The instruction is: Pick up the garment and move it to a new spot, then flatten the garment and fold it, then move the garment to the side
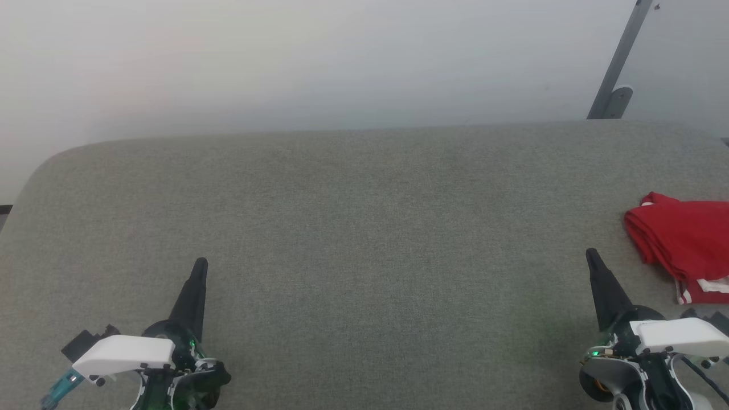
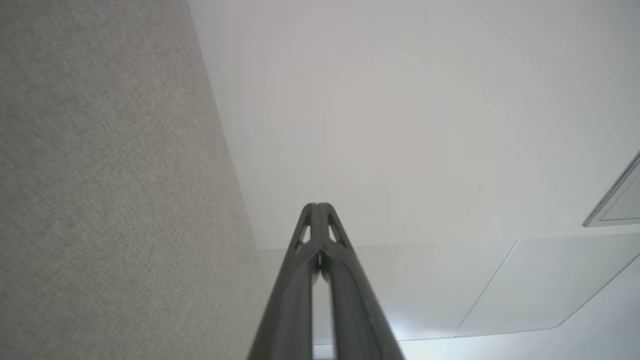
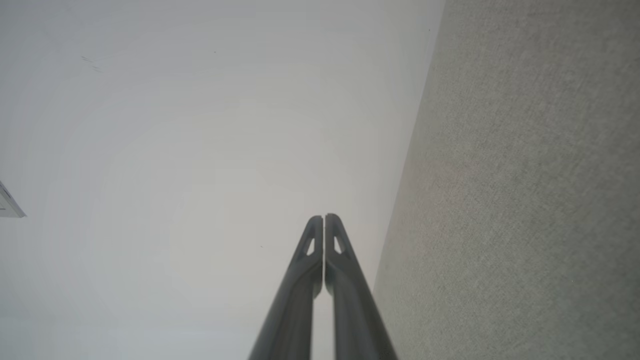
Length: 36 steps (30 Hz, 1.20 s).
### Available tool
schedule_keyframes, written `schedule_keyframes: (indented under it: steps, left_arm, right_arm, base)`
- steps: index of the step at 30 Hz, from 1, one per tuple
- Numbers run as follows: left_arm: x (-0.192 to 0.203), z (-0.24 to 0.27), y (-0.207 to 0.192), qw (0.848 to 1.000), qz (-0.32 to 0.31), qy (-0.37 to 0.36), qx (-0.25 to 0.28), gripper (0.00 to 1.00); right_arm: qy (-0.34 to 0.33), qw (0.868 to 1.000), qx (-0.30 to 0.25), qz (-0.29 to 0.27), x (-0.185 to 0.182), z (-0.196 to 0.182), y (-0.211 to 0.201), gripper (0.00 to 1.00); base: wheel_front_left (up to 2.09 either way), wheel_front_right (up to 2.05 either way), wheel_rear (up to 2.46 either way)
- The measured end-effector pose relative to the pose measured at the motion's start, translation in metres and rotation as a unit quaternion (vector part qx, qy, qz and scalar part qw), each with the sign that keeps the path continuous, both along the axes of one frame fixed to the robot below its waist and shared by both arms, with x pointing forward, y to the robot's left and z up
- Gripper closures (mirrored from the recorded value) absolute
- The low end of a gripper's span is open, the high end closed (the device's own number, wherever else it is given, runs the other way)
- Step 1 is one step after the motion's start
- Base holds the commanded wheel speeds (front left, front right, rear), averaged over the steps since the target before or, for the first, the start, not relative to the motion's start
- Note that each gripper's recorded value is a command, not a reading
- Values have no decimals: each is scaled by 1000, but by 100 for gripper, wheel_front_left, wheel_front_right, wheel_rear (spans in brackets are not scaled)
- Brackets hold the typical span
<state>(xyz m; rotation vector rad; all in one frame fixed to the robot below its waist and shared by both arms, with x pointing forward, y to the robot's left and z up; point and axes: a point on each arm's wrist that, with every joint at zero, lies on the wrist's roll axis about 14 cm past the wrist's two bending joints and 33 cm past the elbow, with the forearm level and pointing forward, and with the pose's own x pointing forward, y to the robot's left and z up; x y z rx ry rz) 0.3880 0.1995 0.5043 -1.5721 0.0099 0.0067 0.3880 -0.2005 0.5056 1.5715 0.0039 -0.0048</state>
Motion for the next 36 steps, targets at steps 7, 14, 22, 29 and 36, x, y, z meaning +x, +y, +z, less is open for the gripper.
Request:
schedule_keyframes:
  steps: [7, 14, 22, 29, 36]
  left_arm:
    - [0, 0, 0, 1000, 0, 0, 0, 100]
    - [0, 0, 0, 1000, 0, 0, 0, 100]
    - [0, 0, 0, 1000, 0, 0, -1, 100]
    - [0, 0, 0, 1000, 1, 0, -1, 100]
    - [0, 0, 0, 1000, 0, 0, -1, 100]
  right_arm:
    - [0, 1000, 0, 0, 0, 0, 0, 100]
    - [0, 1000, 0, 0, 0, 0, 0, 100]
    - [0, 1000, 0, 0, 0, 0, 0, 100]
    - [0, 1000, 0, 0, 0, 0, 0, 100]
    - [0, 1000, 0, 0, 0, 0, 0, 100]
  base:
    - [0, 0, 0]
    - [0, 0, 0]
    - [0, 0, 0]
    - [0, 0, 0]
    - [0, 0, 0]
